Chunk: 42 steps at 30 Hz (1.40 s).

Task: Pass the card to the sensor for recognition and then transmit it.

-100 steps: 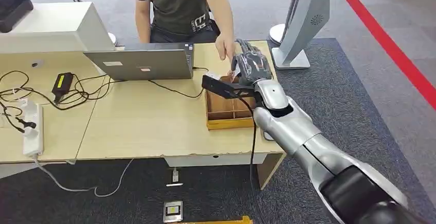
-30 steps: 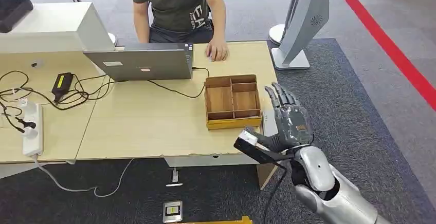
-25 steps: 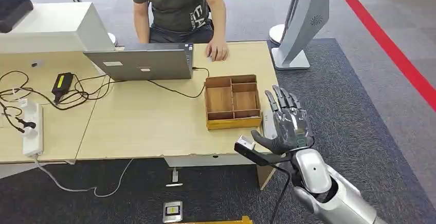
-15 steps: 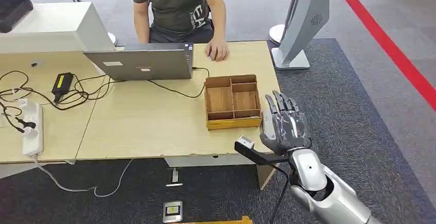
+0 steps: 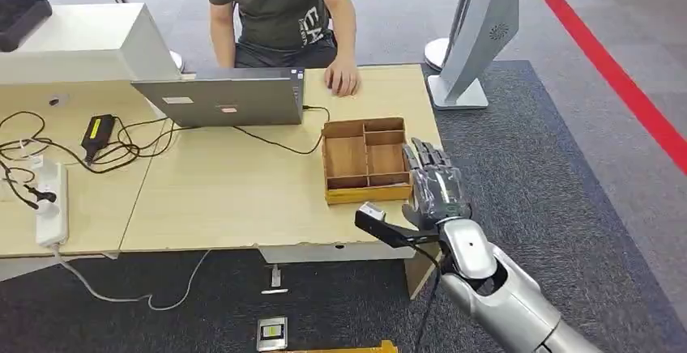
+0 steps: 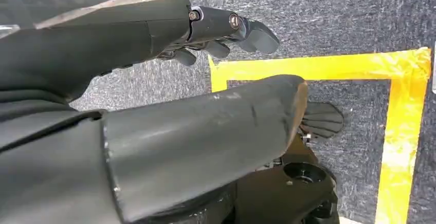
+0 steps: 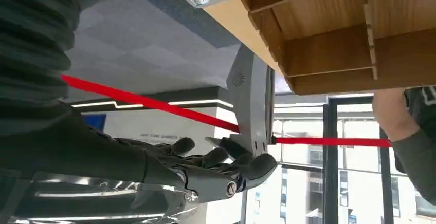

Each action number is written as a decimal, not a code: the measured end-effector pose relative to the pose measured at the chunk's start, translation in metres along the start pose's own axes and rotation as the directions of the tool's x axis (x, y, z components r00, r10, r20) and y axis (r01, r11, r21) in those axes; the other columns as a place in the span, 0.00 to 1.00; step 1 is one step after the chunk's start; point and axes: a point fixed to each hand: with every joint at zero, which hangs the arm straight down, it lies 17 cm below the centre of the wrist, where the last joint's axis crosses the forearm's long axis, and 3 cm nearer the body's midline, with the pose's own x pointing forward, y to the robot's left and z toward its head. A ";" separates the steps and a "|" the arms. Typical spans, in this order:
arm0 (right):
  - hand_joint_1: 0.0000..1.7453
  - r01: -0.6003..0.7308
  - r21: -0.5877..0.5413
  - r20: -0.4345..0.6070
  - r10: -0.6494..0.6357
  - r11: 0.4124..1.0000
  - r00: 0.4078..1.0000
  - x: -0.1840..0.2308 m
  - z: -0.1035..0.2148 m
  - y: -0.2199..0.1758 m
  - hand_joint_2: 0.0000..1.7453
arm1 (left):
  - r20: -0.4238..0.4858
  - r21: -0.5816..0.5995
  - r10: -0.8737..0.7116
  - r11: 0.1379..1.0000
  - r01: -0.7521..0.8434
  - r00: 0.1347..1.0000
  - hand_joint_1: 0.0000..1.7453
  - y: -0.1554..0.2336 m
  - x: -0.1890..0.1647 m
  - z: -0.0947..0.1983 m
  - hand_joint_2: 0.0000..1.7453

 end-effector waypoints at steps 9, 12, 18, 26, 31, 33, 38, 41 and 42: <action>0.00 0.031 0.032 0.017 -0.032 0.999 0.999 0.020 -0.019 0.001 1.00 | 0.018 -0.011 -0.007 1.000 0.007 1.000 0.00 -0.002 0.004 0.000 0.00; 0.00 0.059 0.039 0.009 -0.059 0.997 0.998 0.023 -0.025 0.004 1.00 | 0.018 -0.012 -0.006 1.000 0.006 1.000 0.00 -0.002 0.004 0.000 0.00; 0.00 0.086 0.046 -0.015 -0.085 0.995 0.996 0.021 -0.036 0.012 1.00 | 0.001 -0.010 -0.002 1.000 0.002 1.000 0.00 -0.002 0.001 0.000 0.00; 0.00 0.059 0.086 -0.049 -0.055 0.995 0.997 0.009 -0.039 0.034 1.00 | -0.004 -0.006 0.004 1.000 -0.004 1.000 0.00 -0.001 0.000 0.000 0.00; 0.00 0.046 0.110 -0.061 -0.039 0.993 0.997 0.004 -0.039 0.045 1.00 | -0.004 0.000 0.007 1.000 -0.007 1.000 0.00 0.000 0.000 0.000 0.00; 0.00 0.042 0.118 -0.062 -0.035 0.992 0.997 0.003 -0.038 0.048 1.00 | -0.004 0.003 0.009 1.000 -0.009 1.000 0.00 0.001 0.000 0.000 0.00; 0.00 0.034 0.133 -0.063 -0.026 0.990 0.998 0.006 -0.036 0.054 1.00 | -0.007 0.004 0.008 1.000 -0.008 1.000 0.00 0.001 -0.001 0.000 0.00; 0.00 0.038 0.140 -0.060 -0.030 0.989 0.998 0.010 -0.036 0.057 1.00 | -0.001 0.003 0.006 1.000 -0.006 1.000 0.00 0.001 0.000 0.000 0.00; 0.00 0.039 0.144 -0.059 -0.031 0.989 0.998 0.011 -0.035 0.058 1.00 | -0.001 0.003 0.006 1.000 -0.006 1.000 0.00 0.001 0.000 0.000 0.00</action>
